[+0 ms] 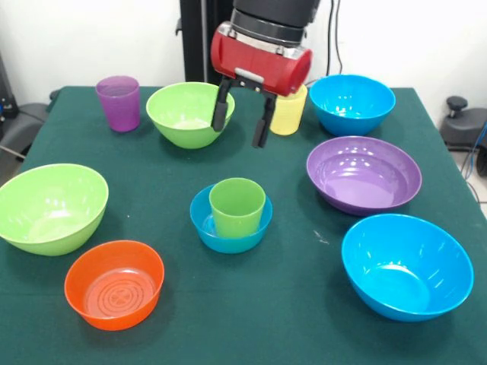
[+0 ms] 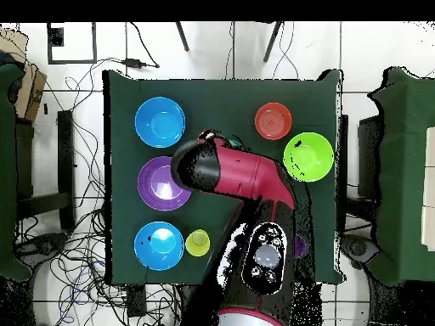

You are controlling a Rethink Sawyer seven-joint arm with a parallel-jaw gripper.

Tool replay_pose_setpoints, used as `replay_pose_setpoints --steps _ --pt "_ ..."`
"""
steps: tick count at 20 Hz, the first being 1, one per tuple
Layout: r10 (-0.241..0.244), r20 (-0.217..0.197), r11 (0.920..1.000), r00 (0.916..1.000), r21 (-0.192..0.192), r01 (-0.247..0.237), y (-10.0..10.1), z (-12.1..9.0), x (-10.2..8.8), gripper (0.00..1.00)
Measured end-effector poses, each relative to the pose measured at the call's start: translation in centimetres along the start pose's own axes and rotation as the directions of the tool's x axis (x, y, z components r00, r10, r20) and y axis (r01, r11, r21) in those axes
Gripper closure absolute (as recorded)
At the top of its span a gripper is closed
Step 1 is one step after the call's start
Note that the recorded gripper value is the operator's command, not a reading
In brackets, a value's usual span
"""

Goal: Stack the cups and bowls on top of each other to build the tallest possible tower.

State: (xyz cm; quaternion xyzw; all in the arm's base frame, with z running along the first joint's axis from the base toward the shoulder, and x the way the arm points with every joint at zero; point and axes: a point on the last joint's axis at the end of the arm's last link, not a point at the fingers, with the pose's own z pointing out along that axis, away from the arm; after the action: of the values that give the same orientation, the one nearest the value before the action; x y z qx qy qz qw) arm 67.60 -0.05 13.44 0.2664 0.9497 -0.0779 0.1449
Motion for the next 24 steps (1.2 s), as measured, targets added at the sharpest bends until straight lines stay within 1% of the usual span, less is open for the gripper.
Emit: replay_pose_setpoints --steps 2,6,7,11,12,15,17,19,22,24 --pt "0.012 -0.013 0.9999 0.9998 0.006 -0.011 -0.9 -0.3 0.6 0.0" --pt "0.017 -0.033 0.9998 0.9993 0.012 -0.016 -1.5 -0.7 1.7 0.0" --pt "0.018 -0.043 0.9997 0.9989 0.015 -0.017 -1.8 -0.7 2.4 0.0" --pt "0.019 -0.073 0.9995 0.9971 0.028 -0.017 -2.4 -0.5 4.0 0.0" --pt "0.019 -0.076 0.9994 0.9969 0.029 -0.017 -2.5 -0.4 4.2 0.0" --pt "0.025 -0.101 0.9989 0.9946 0.043 -0.02 -3.2 -0.1 5.4 0.0" --pt "0.029 -0.111 0.9985 0.9934 0.049 -0.023 -3.7 0.1 5.8 0.0" --pt "0.041 -0.13 0.9976 0.9906 0.06 -0.033 -4.6 0.4 6.5 0.0" --pt "0.065 -0.15 0.9958 0.9866 0.075 -0.054 -6.1 0.8 6.9 0.0" --pt "0.087 -0.163 0.9935 0.9827 0.087 -0.073 -7.4 1.2 7.0 0.0"
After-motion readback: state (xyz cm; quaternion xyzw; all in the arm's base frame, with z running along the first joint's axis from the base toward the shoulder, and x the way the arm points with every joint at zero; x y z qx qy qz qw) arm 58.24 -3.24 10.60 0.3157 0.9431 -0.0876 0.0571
